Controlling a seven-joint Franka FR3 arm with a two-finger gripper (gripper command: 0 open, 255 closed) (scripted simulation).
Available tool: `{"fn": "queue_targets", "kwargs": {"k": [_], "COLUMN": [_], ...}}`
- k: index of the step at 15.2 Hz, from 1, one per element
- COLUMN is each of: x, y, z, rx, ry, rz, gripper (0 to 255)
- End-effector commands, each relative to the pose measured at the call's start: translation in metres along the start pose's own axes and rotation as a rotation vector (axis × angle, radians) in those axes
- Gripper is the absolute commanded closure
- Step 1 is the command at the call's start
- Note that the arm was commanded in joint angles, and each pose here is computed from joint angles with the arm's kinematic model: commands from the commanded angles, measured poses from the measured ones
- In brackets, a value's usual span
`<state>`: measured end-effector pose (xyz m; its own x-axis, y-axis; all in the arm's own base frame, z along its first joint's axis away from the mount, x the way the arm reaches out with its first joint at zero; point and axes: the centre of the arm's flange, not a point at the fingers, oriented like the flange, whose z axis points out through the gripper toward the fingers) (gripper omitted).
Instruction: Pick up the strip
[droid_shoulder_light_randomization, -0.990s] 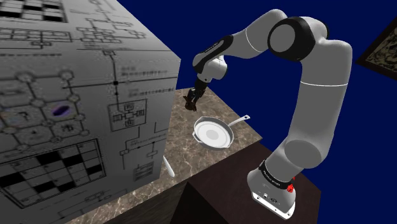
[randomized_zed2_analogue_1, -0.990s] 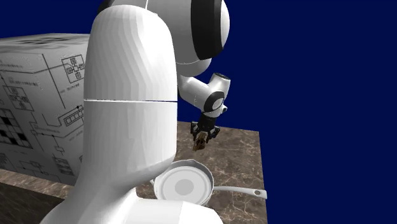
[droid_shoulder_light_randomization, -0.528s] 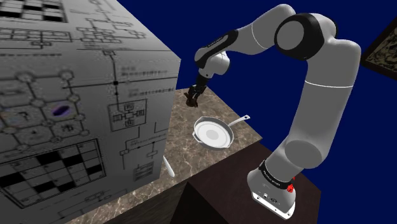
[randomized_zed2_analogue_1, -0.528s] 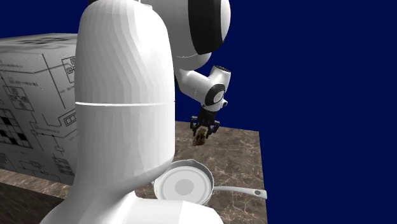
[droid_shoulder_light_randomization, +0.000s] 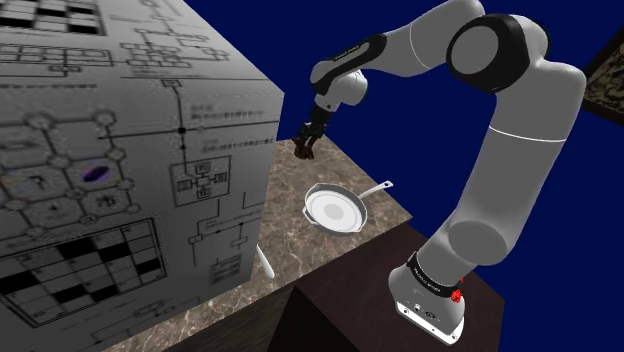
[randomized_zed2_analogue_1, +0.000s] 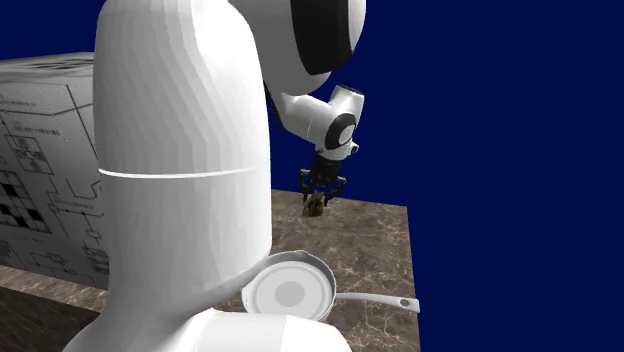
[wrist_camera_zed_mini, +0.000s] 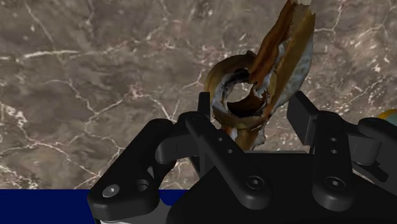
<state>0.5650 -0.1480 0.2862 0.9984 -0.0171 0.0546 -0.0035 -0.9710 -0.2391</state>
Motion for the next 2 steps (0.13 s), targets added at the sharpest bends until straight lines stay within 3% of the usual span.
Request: {"fn": "queue_targets", "kwargs": {"k": [1, 2], "x": [0.0002, 0.0002], "y": [-0.0001, -0.0001], "z": [-0.0058, -0.0058], "rx": [0.000, 0.000], "ry": [0.000, 0.000], "rz": [0.000, 0.000], "gripper": [255, 255]}}
